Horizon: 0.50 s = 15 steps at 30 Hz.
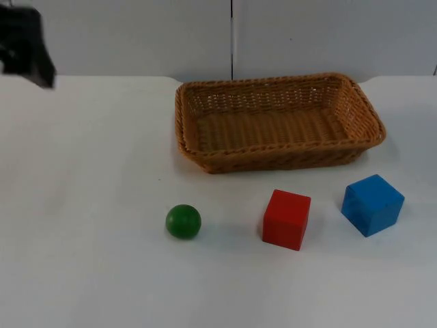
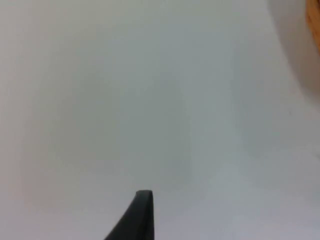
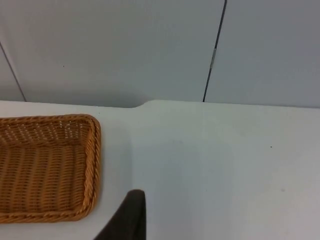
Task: Place all geometric objects except the red cube into the basket.
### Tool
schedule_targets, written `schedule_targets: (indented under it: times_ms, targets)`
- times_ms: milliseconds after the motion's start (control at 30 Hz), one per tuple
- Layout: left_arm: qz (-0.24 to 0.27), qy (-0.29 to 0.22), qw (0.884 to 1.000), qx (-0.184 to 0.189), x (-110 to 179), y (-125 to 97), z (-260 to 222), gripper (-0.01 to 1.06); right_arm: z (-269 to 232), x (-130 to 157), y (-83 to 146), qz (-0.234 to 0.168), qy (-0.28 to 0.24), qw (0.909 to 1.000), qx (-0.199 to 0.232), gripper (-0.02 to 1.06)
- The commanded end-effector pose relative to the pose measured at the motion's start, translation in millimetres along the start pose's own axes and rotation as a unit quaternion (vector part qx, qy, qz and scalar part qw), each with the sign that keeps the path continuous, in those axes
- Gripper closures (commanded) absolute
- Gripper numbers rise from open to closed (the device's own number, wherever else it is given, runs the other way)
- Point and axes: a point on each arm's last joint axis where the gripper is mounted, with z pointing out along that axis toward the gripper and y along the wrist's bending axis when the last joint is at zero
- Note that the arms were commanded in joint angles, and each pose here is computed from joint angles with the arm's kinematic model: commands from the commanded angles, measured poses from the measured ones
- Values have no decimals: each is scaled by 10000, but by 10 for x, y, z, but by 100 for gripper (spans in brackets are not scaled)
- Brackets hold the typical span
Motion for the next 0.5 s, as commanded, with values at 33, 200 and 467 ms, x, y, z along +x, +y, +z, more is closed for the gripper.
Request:
schedule_targets:
  times_ms: [33,200,467]
  targets:
    - [445,347,9979,311,56,-271,365,0,-19,-10,-6,-7,-9,10000,3,1]
    - [914,907,9866,1002,116,-686,842,0,-19,26,-6,-14,189,9998,5,1]
    - [1020,1053,9818,1207,171,-943,1179,0,-77,32,-9,-9,177,9998,8,1]
